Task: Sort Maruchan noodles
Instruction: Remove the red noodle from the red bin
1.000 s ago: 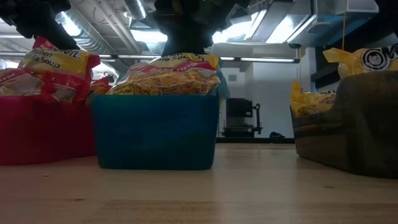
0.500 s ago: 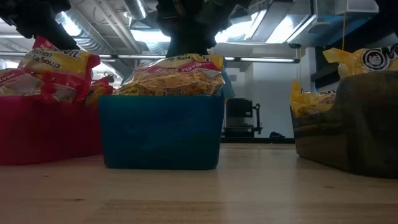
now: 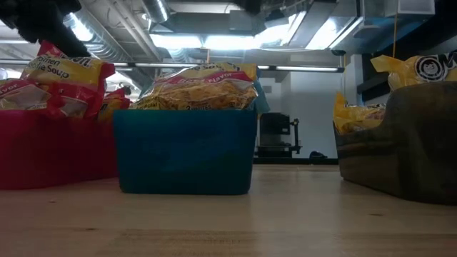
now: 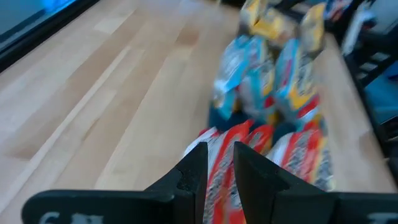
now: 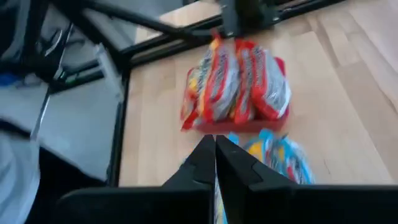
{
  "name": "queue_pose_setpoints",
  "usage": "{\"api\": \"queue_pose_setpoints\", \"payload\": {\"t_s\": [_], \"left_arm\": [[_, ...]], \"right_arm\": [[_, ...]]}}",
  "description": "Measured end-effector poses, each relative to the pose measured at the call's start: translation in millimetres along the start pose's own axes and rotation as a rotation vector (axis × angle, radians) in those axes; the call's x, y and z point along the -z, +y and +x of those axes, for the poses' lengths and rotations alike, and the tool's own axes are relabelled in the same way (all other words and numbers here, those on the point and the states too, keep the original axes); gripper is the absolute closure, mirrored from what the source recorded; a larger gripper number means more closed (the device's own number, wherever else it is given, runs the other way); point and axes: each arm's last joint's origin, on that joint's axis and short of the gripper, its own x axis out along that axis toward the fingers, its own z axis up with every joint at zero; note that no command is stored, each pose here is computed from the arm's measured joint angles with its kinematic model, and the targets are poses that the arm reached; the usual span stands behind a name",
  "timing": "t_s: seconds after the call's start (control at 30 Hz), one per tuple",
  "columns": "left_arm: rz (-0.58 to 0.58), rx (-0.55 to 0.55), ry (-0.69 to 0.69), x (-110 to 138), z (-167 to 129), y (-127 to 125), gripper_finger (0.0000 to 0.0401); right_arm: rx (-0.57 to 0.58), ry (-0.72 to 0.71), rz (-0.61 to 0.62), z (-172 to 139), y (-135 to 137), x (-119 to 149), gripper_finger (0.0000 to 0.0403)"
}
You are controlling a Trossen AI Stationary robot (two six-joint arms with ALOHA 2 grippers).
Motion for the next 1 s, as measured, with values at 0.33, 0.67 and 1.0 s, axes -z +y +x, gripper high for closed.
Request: {"api": "queue_pose_setpoints", "payload": {"t_s": [0.33,0.67,1.0], "left_arm": [[-0.124,0.254,-0.046,-14.1,2.8,-13.4,0.033],[-0.121,0.358,0.203,-2.9,15.7,-19.0,0.033],[-0.112,0.362,0.246,0.7,15.2,-18.0,0.033]], "right_arm": [[0.215,0.106,0.008,-49.8,21.7,24.4,0.0389],[0.245,0.14,0.051,-46.0,27.8,32.9,0.0389],[0.251,0.139,0.09,-44.3,27.1,33.1,0.0389]]}}
